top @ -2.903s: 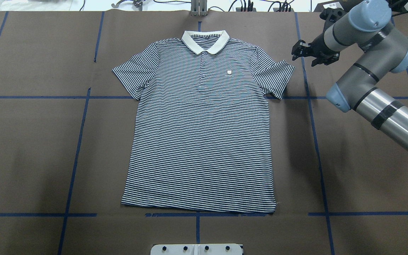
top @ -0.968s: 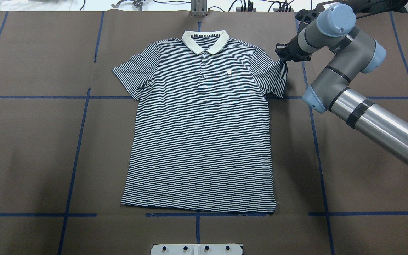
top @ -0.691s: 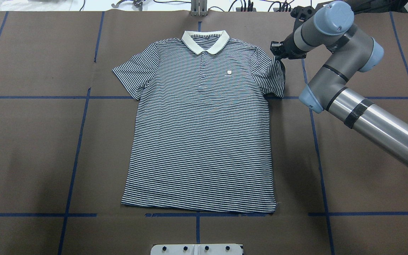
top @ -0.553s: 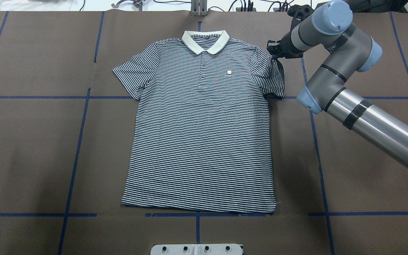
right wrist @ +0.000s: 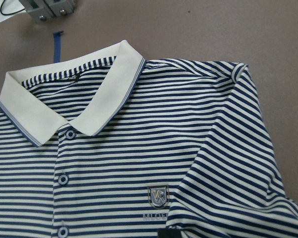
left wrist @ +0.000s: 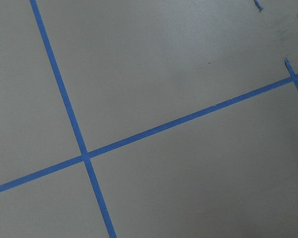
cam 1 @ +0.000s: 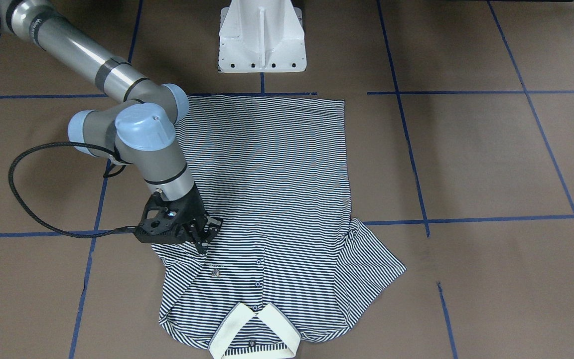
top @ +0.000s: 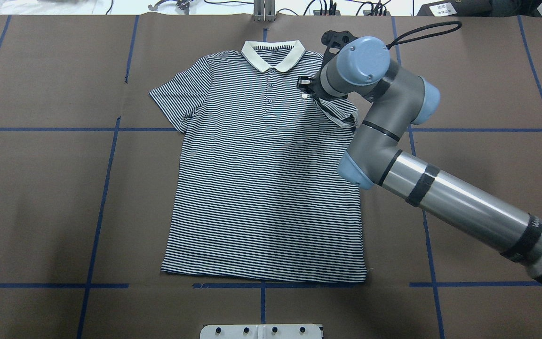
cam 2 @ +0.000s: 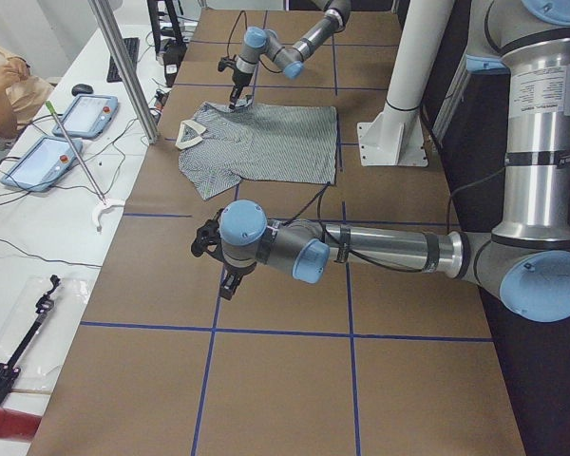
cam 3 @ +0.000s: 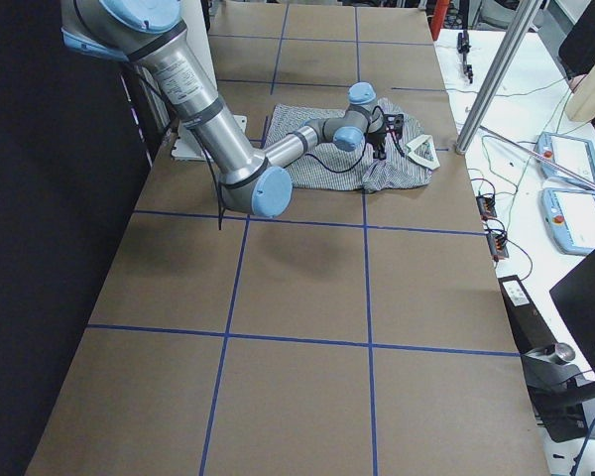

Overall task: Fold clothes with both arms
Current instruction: 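Grasp the sleeve and fold it inward onto the shirt body with right gripper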

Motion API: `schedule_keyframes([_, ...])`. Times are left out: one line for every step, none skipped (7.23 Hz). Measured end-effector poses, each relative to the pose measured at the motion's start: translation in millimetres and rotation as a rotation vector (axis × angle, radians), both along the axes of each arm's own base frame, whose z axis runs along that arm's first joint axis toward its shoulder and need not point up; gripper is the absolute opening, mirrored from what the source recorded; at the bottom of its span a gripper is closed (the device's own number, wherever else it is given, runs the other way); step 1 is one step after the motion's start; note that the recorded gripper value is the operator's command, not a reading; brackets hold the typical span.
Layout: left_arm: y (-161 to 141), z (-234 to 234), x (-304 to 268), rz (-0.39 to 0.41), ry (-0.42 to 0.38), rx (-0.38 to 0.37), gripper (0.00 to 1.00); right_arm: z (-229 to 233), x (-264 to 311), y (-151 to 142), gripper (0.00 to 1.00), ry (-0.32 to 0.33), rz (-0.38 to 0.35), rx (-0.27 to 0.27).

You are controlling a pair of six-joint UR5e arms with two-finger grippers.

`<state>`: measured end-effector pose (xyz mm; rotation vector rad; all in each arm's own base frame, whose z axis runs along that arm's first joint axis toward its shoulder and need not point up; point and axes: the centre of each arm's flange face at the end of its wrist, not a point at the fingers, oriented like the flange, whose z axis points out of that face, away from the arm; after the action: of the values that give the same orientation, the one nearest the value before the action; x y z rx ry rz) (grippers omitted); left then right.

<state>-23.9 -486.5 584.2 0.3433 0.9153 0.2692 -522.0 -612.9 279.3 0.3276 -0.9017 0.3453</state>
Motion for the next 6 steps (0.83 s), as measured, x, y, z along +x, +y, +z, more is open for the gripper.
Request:
schedule_keyframes([0,-1,0,-0.002,0.001,0.000,1.00,1,-18,-15,0.00,0.040,0.024,-0.007])
schedule_keyframes([-1,-2,0,-0.003,0.002,-0.001,1.00,2,-29,-29,0.00,0.076,0.049,-0.010])
schedule_keyframes([-3,-2,2,-0.001,0.005,-0.004,1.00,1,-32,-42,0.06,0.099,0.072,-0.011])
schedule_keyframes([-10,-7,11,0.002,0.012,-0.015,1.00,1,-30,-52,0.99,0.114,0.092,-0.012])
schedule_keyframes([-26,-24,32,0.000,0.027,-0.038,1.00,6,-28,-59,1.00,0.134,0.113,-0.009])
schedule_keyframes([-46,-49,64,-0.007,0.044,-0.071,1.00,9,-25,-59,1.00,0.145,0.128,0.003])
